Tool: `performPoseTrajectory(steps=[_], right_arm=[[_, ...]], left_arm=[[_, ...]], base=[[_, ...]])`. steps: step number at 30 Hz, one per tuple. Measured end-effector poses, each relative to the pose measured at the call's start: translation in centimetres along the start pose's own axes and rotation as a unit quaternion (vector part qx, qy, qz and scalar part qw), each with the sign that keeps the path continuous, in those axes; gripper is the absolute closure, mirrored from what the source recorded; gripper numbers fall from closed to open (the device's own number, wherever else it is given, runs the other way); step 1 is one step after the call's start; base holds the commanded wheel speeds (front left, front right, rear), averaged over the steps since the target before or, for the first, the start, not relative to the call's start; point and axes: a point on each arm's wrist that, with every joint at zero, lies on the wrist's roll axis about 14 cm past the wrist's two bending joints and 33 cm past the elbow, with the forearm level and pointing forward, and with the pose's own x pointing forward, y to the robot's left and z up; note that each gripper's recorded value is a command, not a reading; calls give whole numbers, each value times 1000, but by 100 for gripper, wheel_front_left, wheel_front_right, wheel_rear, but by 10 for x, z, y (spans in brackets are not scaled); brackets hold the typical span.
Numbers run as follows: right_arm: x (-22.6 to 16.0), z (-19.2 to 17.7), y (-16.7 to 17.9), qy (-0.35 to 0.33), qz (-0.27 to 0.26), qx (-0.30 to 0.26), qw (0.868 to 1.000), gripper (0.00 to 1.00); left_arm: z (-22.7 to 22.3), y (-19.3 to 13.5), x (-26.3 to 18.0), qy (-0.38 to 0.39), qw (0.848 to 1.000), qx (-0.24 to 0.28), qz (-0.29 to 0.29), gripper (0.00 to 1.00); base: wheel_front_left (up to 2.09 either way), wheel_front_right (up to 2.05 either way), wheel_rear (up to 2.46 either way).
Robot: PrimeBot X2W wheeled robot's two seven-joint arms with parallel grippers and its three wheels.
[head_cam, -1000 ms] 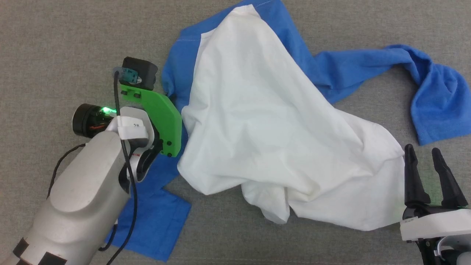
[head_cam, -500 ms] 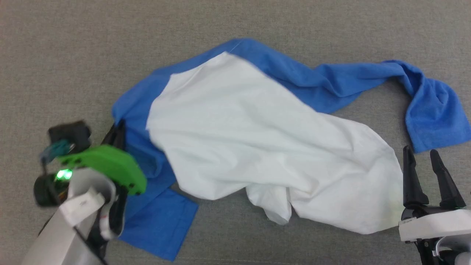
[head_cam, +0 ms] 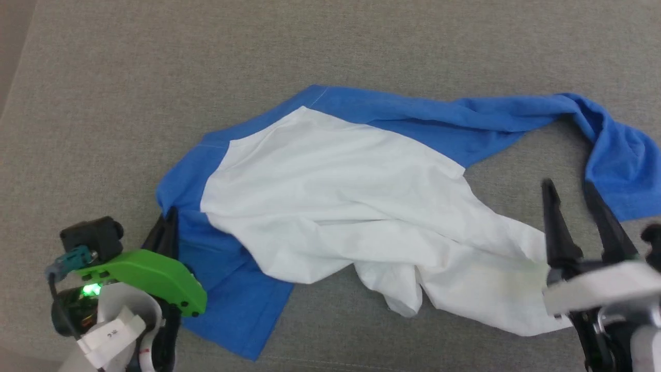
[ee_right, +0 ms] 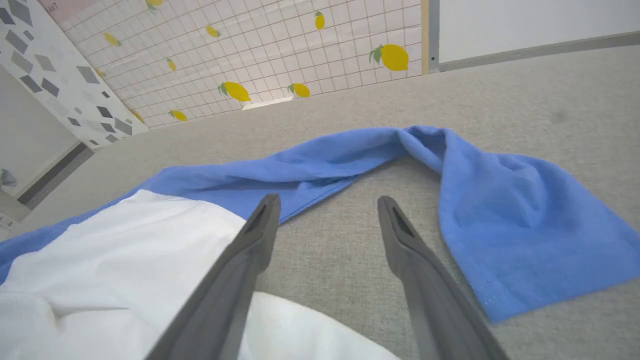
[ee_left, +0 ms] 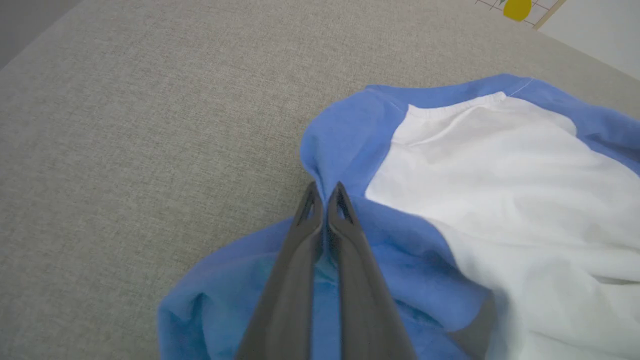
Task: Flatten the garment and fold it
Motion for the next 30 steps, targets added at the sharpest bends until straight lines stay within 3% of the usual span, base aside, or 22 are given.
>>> performPoseTrajectory(steps=[5, 10, 14, 20, 30], right_arm=[[39, 18, 50, 40, 78, -44, 995, 0], [73, 19, 73, 119, 133, -121, 977, 0], [91, 5, 96, 191, 181, -179, 948, 0], [105, -27, 128, 284, 245, -251, 892, 0], [134, -59, 144, 334, 275, -349, 831, 0]], left_arm=[[1, -16, 7, -2, 1000, 4, -26, 100], [4, -28, 17, -9, 999, 17, -47, 100], [2, -34, 22, -7, 998, 15, -55, 100], [-5, -34, 26, 2, 998, 14, -57, 100], [-17, -29, 30, 14, 999, 7, -49, 100]], base=[[0, 0, 0], [0, 0, 0], [0, 0, 0], [0, 0, 0], [0, 0, 0]])
